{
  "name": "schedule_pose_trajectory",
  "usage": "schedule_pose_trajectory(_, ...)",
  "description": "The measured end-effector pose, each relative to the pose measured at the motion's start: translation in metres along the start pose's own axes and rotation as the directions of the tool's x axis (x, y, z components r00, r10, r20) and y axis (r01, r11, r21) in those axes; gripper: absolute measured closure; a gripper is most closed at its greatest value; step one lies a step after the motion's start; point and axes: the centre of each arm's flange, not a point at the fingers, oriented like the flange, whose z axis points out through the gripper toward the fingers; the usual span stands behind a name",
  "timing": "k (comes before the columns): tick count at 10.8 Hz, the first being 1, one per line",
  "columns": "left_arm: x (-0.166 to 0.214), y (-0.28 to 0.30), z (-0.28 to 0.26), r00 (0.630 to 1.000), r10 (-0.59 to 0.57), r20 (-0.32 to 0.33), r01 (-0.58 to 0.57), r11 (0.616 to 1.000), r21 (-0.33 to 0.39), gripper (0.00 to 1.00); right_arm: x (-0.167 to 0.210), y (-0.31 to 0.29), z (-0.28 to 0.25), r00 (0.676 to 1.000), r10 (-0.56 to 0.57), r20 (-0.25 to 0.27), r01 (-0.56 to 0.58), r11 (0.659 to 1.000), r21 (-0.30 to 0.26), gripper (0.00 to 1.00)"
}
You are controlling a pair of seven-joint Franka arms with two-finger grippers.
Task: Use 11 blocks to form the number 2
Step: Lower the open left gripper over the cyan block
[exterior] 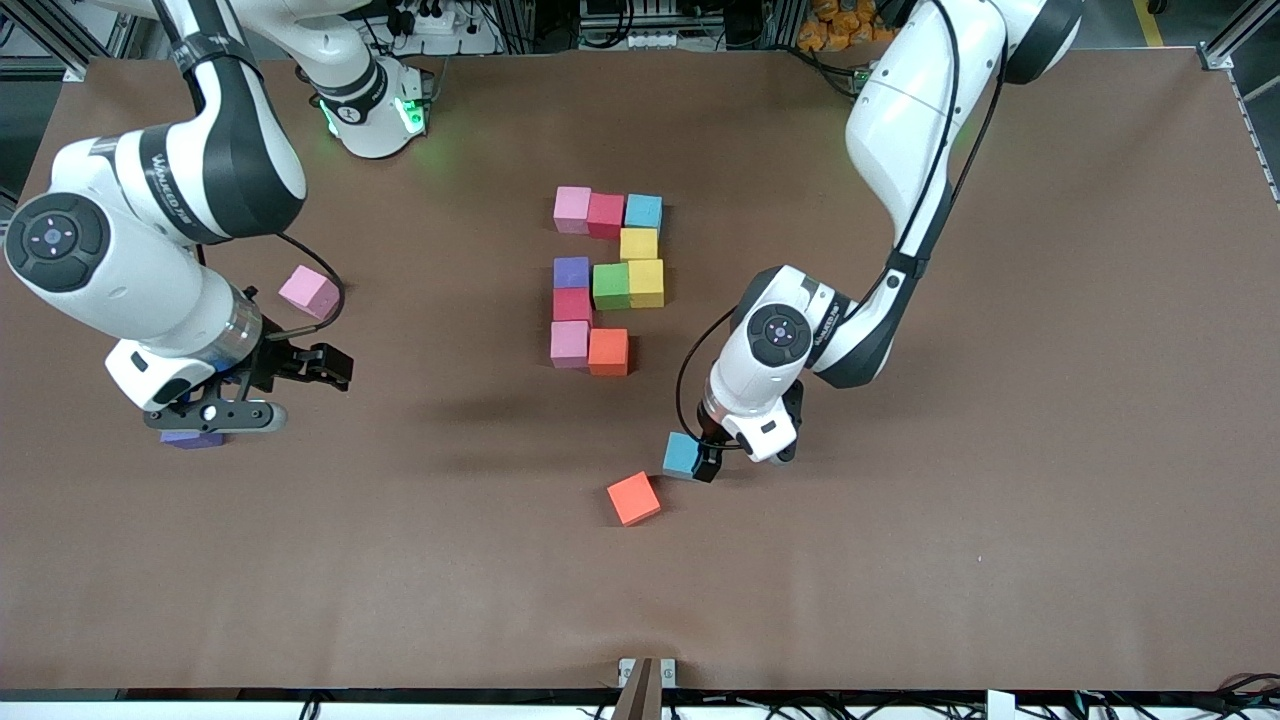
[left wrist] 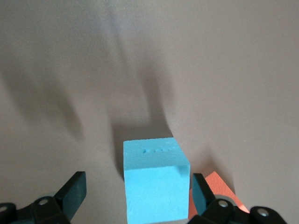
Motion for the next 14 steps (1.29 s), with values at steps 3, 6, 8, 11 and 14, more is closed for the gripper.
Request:
schedule_pose_trajectory(3, -0.004, -0.001, 0.012, 1.000, 0.012, 0.001, -0.012, 1.000, 0.006, 0.00, 0.000, -0.002, 0.003, 1.000, 0.001, 0.004, -0.001, 1.000, -0.001, 0.00)
schedule_pose_trajectory(6, -0.004, 0.004, 0.016, 1.000, 0.011, 0.004, -0.011, 1.000, -0.003, 0.00, 0.000, -0.002, 0.003, 1.000, 0.002, 0.004, -0.002, 1.000, -0.001, 0.00)
schedule_pose_trajectory(8, -0.004, 0.006, 0.016, 1.000, 0.010, 0.004, -0.010, 1.000, -0.006, 0.00, 0.000, -0.002, 0.003, 1.000, 0.002, 0.003, -0.002, 1.000, -0.001, 0.00)
schedule_pose_trajectory(11, -0.004, 0.007, 0.014, 1.000, 0.010, 0.005, -0.010, 1.000, -0.010, 0.00, 0.000, -0.002, 0.003, 1.000, 0.002, 0.003, -0.002, 1.000, -0.001, 0.00)
schedule_pose_trajectory(14, -0.005, 0.010, 0.010, 1.000, 0.009, 0.008, -0.009, 1.000, -0.020, 0.00, 0.001, -0.002, 0.003, 1.000, 0.003, 0.002, -0.003, 1.000, 0.000, 0.00)
